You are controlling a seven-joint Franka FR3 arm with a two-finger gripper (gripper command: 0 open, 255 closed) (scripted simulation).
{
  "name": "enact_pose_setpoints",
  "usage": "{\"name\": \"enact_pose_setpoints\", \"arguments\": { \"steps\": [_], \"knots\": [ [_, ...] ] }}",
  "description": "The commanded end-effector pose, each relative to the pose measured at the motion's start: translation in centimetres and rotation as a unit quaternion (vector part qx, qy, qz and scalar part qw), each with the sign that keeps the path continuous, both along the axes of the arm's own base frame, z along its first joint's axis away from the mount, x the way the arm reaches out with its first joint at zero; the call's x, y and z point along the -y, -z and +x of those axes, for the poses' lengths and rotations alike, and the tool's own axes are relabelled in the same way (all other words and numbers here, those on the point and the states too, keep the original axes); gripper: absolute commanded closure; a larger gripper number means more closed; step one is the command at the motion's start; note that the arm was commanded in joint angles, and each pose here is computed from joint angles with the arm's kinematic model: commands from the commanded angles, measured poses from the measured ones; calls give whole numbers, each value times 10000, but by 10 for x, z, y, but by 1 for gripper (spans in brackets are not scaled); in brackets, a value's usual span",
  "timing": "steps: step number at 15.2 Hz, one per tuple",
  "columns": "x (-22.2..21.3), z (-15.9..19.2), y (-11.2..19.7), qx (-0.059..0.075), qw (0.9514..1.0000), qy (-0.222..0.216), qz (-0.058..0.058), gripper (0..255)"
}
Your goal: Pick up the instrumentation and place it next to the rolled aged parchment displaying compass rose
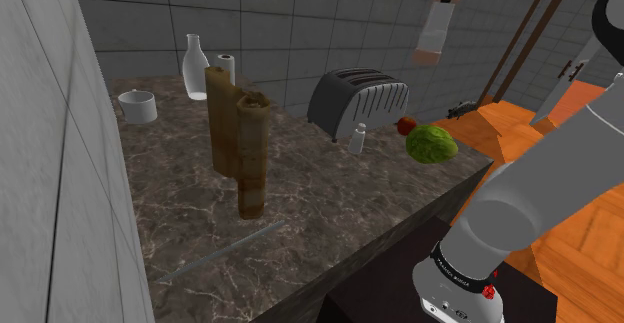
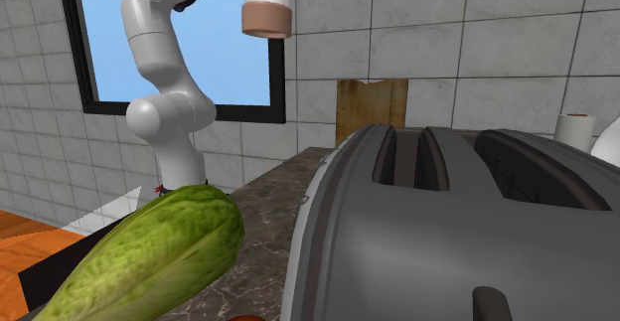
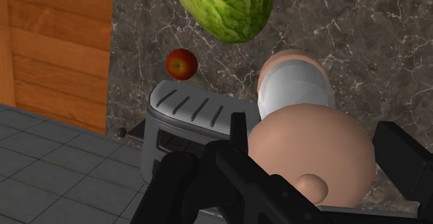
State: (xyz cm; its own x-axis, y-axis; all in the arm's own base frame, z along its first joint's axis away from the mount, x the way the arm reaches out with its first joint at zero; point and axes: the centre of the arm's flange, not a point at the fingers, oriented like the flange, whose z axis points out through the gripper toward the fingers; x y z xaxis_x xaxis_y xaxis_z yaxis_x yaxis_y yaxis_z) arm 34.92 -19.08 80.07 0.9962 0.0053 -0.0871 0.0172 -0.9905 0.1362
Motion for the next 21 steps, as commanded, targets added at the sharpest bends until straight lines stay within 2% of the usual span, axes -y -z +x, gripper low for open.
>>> {"name": "enact_pose_setpoints", "arguments": {
  "steps": [1, 4, 21],
  "knots": [
    [0, 0, -10, 0, 10000, -1, 0, 255],
    [0, 0, -23, 0, 10000, -1, 0, 255],
    [-225, -11, -23, 0, 10000, -1, 0, 255]
  ]
}}
